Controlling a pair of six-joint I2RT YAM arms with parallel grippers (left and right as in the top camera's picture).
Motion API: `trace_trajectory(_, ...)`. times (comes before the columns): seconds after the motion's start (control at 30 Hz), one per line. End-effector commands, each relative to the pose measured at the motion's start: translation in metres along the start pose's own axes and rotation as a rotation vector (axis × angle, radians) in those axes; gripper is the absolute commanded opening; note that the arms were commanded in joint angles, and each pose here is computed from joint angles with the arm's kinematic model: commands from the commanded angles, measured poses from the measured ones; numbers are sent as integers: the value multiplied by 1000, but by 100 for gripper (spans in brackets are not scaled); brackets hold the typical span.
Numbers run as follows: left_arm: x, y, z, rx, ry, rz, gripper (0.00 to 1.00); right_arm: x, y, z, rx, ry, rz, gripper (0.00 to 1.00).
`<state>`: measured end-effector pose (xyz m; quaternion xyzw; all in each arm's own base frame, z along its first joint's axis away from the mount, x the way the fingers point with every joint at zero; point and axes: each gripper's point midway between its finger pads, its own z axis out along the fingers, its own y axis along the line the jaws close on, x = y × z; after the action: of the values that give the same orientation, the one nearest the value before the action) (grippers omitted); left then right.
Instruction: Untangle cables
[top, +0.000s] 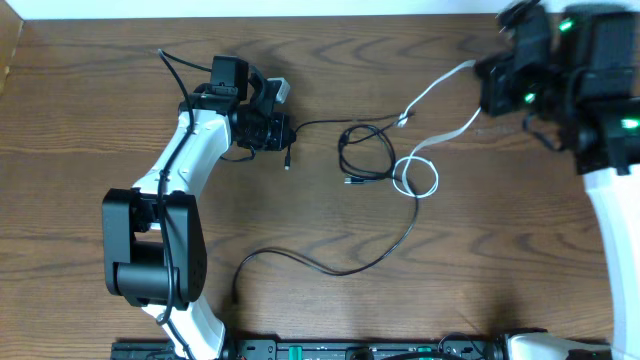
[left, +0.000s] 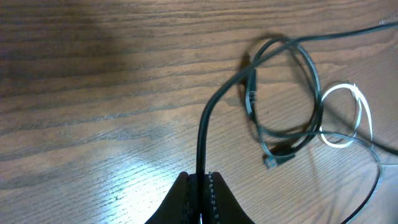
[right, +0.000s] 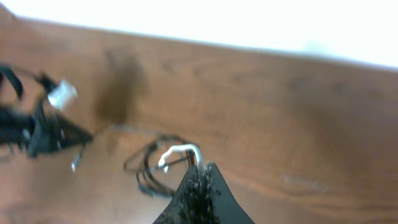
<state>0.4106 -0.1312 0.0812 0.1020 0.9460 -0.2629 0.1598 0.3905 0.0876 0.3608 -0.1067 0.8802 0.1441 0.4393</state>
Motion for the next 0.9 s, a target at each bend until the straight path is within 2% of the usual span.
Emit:
trace_trajectory(0.0, 0, -7, -3, 14, -6, 18, 8, -48, 14, -48, -4, -156, -4, 1)
trace_trajectory(0.2, 0, -7, -3, 14, -5, 18, 8, -96, 49, -108, -115, -328, -52, 1)
trace_trajectory(0.3, 0, -7, -3, 14, -5, 17, 8, -98, 53, -122, -114, -337, -61, 1)
trace_trajectory(0.4, 0, -7, -3, 14, -5, 18, 8, -77, 45, -111, -80, -241, -39, 1)
trace_trajectory(0.63, 0, -7, -3, 14, -5, 17, 8, -11, 21, -47, -37, 111, 49, 1)
trace_trajectory(0.67, 0, -7, -3, 14, -5, 18, 8, -5, 19, -37, -38, 148, 59, 10)
trace_trajectory(0.73, 1, -7, -3, 15, -4, 17, 8, 6, 16, -18, -42, 215, 81, 57)
trace_trajectory(0.77, 1, -7, -3, 14, -2, 16, 8, 14, 16, -6, -44, 261, 105, 65)
trace_trajectory(0.87, 1, -7, -3, 14, -1, 15, 8, 34, 18, 19, -54, 366, 125, 77)
